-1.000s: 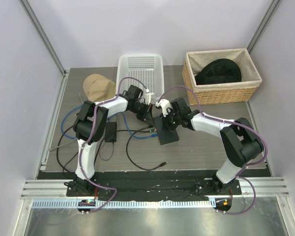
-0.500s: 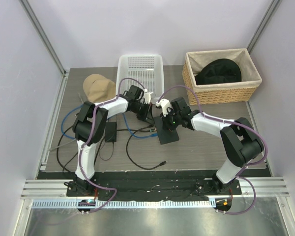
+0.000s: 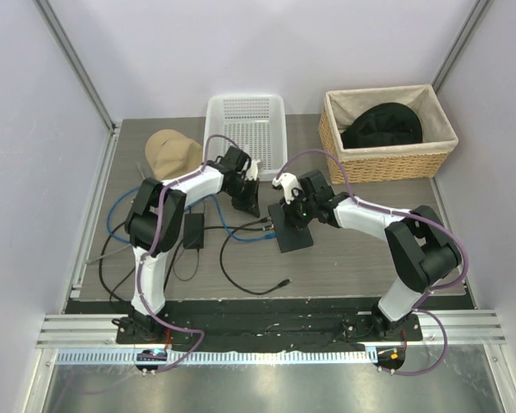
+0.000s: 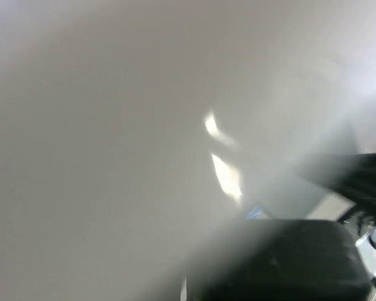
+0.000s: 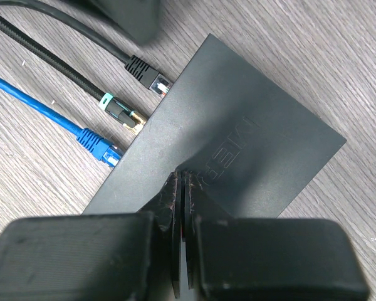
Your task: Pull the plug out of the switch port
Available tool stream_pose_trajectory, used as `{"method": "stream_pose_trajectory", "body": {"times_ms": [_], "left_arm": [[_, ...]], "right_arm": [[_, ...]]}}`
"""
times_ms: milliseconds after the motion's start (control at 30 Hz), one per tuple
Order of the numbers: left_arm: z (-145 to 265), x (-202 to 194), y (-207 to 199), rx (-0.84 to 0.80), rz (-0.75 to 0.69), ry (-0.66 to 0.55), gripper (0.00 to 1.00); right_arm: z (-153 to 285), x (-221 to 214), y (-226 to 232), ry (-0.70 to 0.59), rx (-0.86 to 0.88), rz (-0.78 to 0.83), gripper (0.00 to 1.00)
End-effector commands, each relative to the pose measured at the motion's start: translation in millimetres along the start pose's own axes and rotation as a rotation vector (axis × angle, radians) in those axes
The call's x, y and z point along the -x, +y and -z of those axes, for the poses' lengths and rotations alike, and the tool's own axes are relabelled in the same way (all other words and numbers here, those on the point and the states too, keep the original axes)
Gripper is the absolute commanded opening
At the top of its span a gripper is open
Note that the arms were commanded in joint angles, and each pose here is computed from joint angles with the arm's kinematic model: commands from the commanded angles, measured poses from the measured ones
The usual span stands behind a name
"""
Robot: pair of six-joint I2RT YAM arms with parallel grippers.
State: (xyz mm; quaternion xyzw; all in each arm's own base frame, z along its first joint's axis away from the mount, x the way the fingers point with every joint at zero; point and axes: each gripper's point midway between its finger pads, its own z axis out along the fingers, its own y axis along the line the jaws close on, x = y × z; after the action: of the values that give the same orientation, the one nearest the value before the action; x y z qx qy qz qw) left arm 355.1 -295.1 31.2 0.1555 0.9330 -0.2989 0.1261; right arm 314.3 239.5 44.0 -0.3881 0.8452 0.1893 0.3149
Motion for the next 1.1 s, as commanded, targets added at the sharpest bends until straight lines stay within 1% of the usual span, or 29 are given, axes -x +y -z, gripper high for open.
{"method": "stream_pose_trajectory", "body": {"times_ms": [0, 33, 100, 167, 233, 267, 300, 367, 400, 567, 667, 833, 933, 967, 1067], "left_arm": [[33, -22, 50, 0.219, 0.091, 0.068, 0.00], [40, -22, 53, 0.207, 0.098, 0.068, 0.00], [42, -25, 43, 0.101, 0.115, 0.070, 0.00], [46, -11, 38, 0.001, 0.121, -0.010, 0.00], [49, -2, 28, -0.090, 0.113, -0.063, 0.23], [47, 5, 22, -0.139, 0.094, -0.117, 0.31], [48, 6, 11, -0.203, 0.076, -0.131, 0.39], [42, 11, 8, -0.248, 0.056, -0.175, 0.44], [40, 12, 7, -0.260, 0.068, -0.176, 0.47], [29, 19, 0, -0.338, 0.062, -0.162, 0.48], [23, 17, -3, -0.384, 0.047, -0.138, 0.47], [8, 5, 0, -0.412, 0.055, -0.084, 0.43], [3, -2, -4, -0.422, 0.020, -0.054, 0.39], [2, -4, -5, -0.423, -0.024, -0.050, 0.38], [0, -15, -4, -0.408, -0.077, -0.014, 0.38]], "right_arm": [[-6, -40, 10, 0.142, 0.032, -0.045, 0.01], [-7, -40, 11, 0.145, 0.033, -0.043, 0.01], [-8, -41, 11, 0.149, 0.037, -0.041, 0.01], [-8, -40, 11, 0.150, 0.039, -0.040, 0.01], [-8, -40, 11, 0.150, 0.039, -0.041, 0.01], [-8, -40, 11, 0.150, 0.039, -0.040, 0.01], [-8, -39, 11, 0.146, 0.038, -0.040, 0.01], [-6, -39, 11, 0.140, 0.034, -0.037, 0.01], [-6, -38, 11, 0.134, 0.032, -0.036, 0.01], [-5, -39, 11, 0.133, 0.029, -0.038, 0.01], [-5, -39, 11, 0.133, 0.029, -0.040, 0.01], [-5, -39, 10, 0.135, 0.026, -0.040, 0.01], [-6, -39, 10, 0.138, 0.027, -0.041, 0.01], [-6, -40, 10, 0.139, 0.026, -0.042, 0.01], [-7, -40, 10, 0.142, 0.028, -0.042, 0.01]]}}
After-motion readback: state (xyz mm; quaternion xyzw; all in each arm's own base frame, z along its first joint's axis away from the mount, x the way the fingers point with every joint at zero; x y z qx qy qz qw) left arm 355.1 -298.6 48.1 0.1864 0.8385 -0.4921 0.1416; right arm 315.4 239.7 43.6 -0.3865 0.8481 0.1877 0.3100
